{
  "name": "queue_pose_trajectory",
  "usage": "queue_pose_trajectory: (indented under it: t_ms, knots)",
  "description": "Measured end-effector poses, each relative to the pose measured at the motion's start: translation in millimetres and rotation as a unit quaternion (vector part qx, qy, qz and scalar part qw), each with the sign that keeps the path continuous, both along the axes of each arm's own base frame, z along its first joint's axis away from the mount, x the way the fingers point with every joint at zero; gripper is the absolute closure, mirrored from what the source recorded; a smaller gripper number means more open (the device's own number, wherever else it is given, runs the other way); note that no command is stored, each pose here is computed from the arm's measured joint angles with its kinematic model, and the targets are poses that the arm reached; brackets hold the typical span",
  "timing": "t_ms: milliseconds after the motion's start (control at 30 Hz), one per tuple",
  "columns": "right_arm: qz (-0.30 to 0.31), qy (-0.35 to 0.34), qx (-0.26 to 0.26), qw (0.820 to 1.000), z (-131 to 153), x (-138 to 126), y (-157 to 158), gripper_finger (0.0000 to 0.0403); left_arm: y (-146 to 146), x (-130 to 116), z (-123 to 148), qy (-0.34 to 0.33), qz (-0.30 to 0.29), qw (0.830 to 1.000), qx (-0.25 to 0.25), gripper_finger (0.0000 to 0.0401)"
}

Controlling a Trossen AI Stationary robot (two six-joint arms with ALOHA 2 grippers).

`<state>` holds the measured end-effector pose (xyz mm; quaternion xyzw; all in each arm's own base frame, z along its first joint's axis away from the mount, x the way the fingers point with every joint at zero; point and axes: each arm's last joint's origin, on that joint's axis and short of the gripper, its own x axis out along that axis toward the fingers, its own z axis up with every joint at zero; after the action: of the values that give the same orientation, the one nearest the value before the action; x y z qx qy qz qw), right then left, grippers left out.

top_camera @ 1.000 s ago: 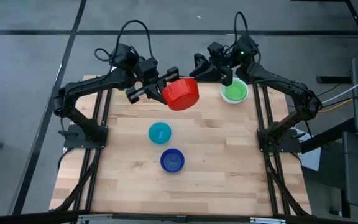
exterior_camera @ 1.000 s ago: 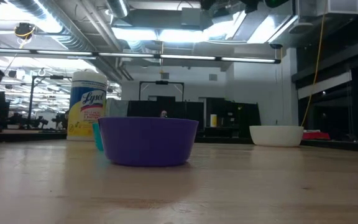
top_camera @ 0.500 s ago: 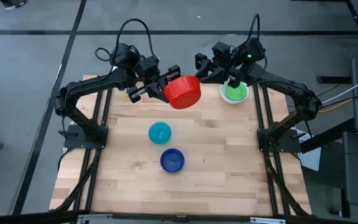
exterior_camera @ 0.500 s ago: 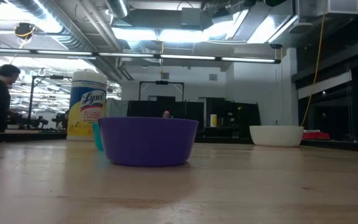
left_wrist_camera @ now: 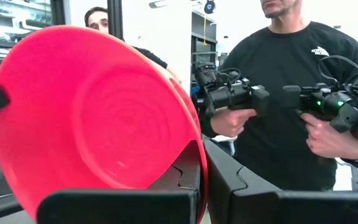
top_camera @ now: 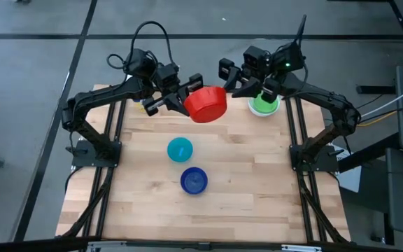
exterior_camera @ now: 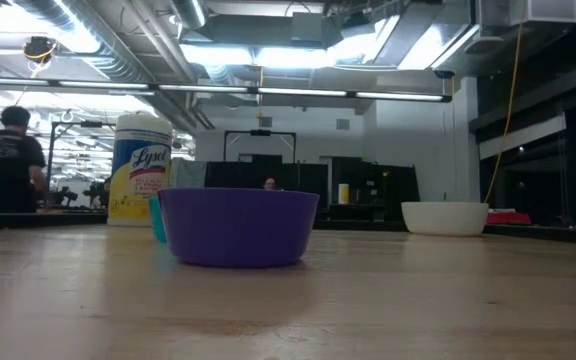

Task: Nest bowls inside each other
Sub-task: Stack the red bowl on the green bowl

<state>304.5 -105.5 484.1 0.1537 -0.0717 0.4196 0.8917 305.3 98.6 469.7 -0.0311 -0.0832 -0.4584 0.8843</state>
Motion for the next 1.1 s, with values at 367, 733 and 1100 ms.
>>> queue_pose_trajectory:
  t_ms: [367,733,1100]
  knots:
    - [0.02,0.039,0.014,0.999,-11,19,4,0.03,0,-1,0,0.003,-0.008,1.0,0.004,0.0399]
    - [0.044,0.041,-0.002,0.998,-13,23,9,0.0392,2,-3,0,0.006,-0.017,1.0,0.016,0.0399]
    - [0.052,0.045,-0.006,0.998,-12,25,13,0.04,9,-8,2,0.03,0.024,0.999,-0.014,0.0314]
